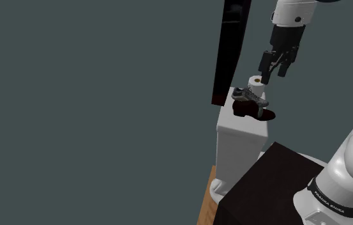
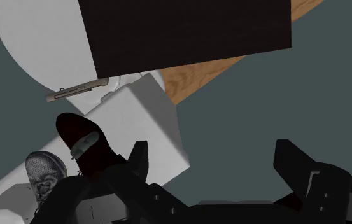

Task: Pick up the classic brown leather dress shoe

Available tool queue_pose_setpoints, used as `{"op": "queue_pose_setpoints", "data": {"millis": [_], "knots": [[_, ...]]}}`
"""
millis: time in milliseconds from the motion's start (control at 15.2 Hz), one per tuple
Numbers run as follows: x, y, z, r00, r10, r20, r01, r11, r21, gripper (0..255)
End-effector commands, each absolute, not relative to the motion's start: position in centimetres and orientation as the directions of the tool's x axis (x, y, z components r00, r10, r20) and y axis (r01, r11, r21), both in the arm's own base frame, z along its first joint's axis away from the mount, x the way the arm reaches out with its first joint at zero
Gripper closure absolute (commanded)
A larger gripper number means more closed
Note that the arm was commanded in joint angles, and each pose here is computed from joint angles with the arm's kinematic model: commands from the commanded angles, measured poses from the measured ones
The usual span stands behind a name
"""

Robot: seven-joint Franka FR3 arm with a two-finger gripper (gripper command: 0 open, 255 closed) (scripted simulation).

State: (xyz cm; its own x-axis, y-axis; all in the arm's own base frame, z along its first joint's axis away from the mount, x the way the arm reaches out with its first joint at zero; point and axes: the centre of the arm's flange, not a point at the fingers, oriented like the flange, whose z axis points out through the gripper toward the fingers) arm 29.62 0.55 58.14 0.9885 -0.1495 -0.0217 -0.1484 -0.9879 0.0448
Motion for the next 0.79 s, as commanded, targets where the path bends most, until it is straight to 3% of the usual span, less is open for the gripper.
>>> {"op": "queue_pose_setpoints", "data": {"millis": [0, 726], "knots": [[29.6, 0.5, 58.1, 0.989, -0.149, -0.022, -0.148, -0.988, 0.045, 0], [34.4, -10.0, 49.4, 0.994, 0.078, -0.079, 0.083, -0.995, 0.057, 0]]}}
